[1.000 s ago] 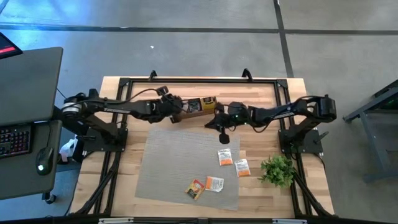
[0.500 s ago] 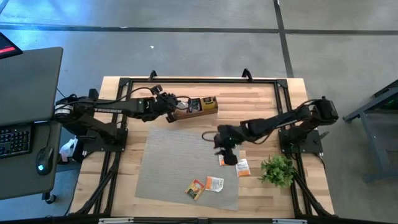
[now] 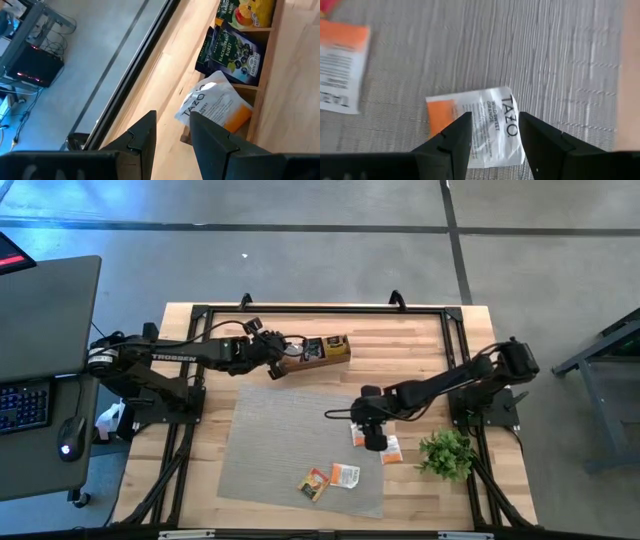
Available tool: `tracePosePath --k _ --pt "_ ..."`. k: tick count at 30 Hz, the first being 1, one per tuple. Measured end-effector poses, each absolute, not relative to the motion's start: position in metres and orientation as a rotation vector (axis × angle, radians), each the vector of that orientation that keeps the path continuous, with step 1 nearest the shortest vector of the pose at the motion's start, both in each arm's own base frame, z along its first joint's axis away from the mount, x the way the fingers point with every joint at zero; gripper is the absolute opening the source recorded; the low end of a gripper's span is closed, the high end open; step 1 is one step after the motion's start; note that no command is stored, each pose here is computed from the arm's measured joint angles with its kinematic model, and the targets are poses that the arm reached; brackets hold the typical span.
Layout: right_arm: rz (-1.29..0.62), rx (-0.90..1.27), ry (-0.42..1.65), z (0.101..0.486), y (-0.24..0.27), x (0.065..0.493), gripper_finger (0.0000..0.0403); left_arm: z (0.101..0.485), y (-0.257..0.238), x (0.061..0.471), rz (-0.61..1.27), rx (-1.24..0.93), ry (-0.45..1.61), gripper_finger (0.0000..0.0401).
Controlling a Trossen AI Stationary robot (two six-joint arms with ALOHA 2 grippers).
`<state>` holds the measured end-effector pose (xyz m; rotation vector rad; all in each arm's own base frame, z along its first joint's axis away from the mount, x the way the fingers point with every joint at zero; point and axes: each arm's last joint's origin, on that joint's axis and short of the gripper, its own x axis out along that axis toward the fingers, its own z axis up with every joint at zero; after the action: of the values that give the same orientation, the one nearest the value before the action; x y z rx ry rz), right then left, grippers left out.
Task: Pick & Place Tea
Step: Put the orange tea bag into the left section of the wooden organizer
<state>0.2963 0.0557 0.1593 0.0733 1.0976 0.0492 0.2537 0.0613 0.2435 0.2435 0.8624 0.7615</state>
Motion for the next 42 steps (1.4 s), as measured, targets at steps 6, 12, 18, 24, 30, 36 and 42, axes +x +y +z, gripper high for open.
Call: tracePosePath --k 6,12,18,24,30,36,42 --pt "0.042 0.07 1.154 0.144 0.056 0.298 0.0156 0.243 0.061 0.254 0.762 0.243 0.862 0.0115" --pt "0.032 0.066 1.202 0.132 0.055 0.3 0.0156 0.243 0.061 0.254 0.762 0.243 0.863 0.0115" --pt "0.021 0.055 1.217 0.126 0.055 0.301 0.0152 0.243 0.061 0.253 0.761 0.245 0.87 0.0115" --pt "0.031 0.061 1.221 0.126 0.056 0.301 0.0109 0.241 0.061 0.251 0.759 0.253 0.898 0.0115" --pt "0.046 0.066 1.225 0.125 0.056 0.301 0.0025 0.241 0.061 0.251 0.761 0.255 0.901 0.0115" --pt "0.072 0.031 1.182 0.14 0.058 0.309 0.0023 0.24 0.061 0.25 0.759 0.259 0.914 0.0115" --pt "-0.1 -0.503 0.995 0.174 0.046 0.333 0.0018 0.24 0.061 0.25 0.759 0.259 0.915 0.0115"
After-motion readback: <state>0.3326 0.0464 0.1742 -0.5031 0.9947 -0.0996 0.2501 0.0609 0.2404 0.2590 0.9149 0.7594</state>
